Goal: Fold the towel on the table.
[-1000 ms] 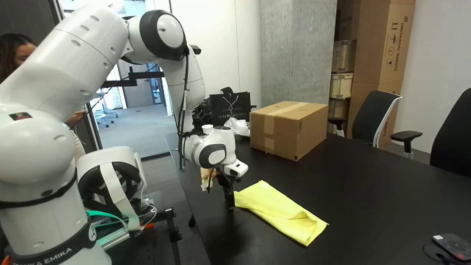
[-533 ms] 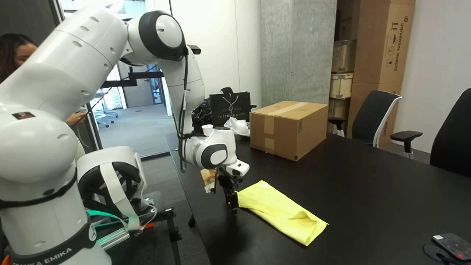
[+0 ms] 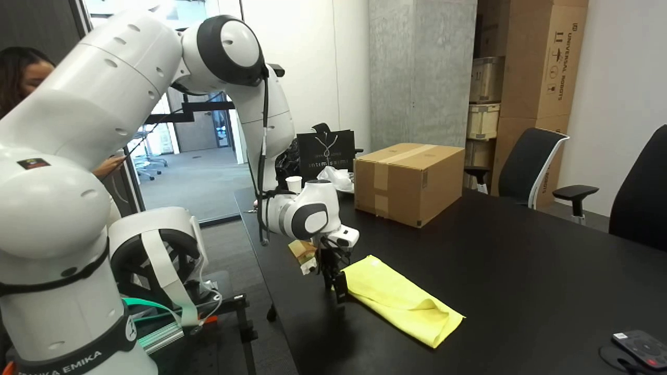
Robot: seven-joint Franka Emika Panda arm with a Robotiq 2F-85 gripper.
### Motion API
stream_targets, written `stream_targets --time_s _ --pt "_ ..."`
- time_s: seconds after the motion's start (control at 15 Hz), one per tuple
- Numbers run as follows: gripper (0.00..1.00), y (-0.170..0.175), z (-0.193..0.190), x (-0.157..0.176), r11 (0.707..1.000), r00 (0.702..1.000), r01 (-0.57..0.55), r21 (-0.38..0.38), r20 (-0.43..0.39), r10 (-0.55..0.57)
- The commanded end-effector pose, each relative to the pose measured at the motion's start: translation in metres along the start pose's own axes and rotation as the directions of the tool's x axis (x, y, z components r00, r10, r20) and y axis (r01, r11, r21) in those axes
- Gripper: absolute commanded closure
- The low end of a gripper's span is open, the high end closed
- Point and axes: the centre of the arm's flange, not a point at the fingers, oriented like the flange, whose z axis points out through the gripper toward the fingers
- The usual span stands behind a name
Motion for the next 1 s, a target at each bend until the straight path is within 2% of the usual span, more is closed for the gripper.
stream_targets --time_s 0.0,0.4,0.87,0.93 --pt "0.00 -0.009 -0.005 0.002 0.999 0.999 0.050 0.018 -0.019 -0.050" --pt "0.00 -0.022 -0.007 -0.002 0.996 0.996 0.085 0.023 -0.027 -0.085" --pt "0.00 -0.023 -0.006 0.002 0.994 0.994 0.107 0.026 -0.024 -0.107" --pt "0.13 -0.023 -0.006 0.002 0.994 0.994 0.108 0.025 -0.022 -0.108"
